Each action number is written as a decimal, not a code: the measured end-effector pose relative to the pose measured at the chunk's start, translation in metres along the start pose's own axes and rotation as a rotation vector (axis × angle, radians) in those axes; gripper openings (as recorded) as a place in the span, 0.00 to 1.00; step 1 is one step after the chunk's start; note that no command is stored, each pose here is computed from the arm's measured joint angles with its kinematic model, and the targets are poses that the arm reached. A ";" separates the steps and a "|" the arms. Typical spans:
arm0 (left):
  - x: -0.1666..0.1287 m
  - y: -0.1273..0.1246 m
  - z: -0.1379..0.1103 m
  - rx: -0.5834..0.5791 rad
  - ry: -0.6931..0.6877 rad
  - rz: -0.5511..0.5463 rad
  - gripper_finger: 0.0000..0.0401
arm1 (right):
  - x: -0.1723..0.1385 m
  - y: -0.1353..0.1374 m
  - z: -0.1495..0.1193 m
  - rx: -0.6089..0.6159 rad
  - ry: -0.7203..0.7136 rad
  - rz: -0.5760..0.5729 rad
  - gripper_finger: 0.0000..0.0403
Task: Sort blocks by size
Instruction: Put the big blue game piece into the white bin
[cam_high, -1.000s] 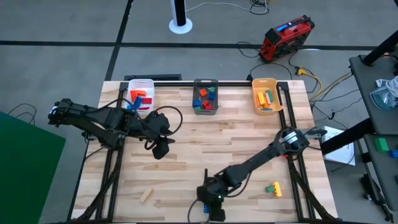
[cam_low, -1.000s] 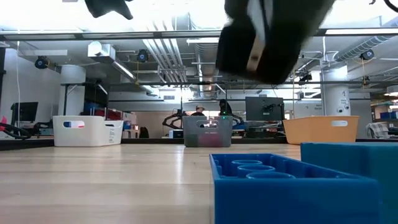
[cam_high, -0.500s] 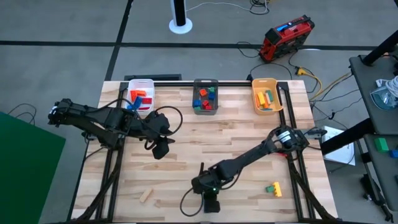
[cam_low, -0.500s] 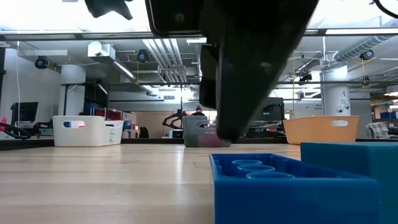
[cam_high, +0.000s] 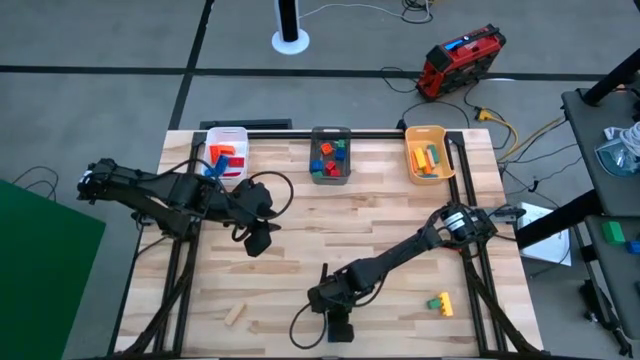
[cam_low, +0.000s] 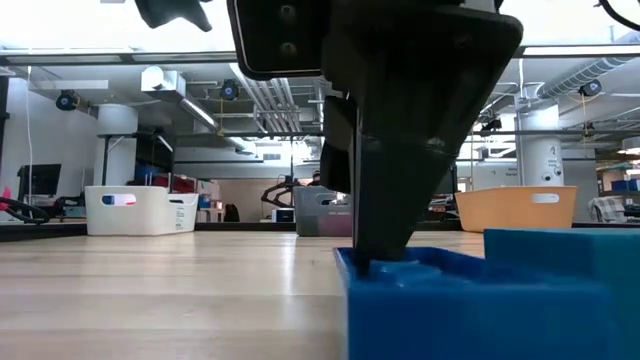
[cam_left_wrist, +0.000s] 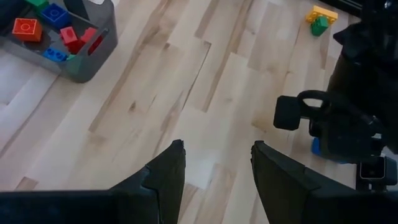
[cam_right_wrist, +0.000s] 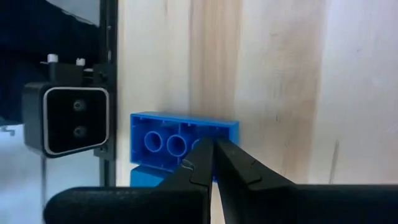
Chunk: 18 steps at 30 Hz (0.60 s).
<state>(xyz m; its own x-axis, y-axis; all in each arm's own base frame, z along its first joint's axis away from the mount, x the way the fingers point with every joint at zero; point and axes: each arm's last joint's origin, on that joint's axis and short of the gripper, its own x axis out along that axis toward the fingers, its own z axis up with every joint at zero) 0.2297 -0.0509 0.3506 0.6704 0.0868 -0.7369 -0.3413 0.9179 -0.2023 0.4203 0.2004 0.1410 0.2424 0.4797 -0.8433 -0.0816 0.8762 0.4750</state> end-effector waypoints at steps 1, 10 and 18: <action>0.000 0.000 0.000 0.001 0.002 0.001 0.40 | 0.000 -0.001 0.000 0.002 -0.002 -0.003 0.02; 0.000 0.000 0.000 0.001 0.003 0.002 0.40 | -0.015 -0.023 0.013 0.071 -0.101 -0.165 0.02; 0.000 0.000 0.000 0.001 0.003 0.002 0.40 | -0.056 -0.031 0.023 -0.054 -0.149 -0.185 0.02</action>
<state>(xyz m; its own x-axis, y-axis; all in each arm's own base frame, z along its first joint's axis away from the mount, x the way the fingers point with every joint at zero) 0.2294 -0.0509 0.3504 0.6676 0.0873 -0.7394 -0.3422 0.9180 -0.2005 0.4319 0.1453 0.1792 0.3975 0.3024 -0.8663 -0.0732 0.9516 0.2986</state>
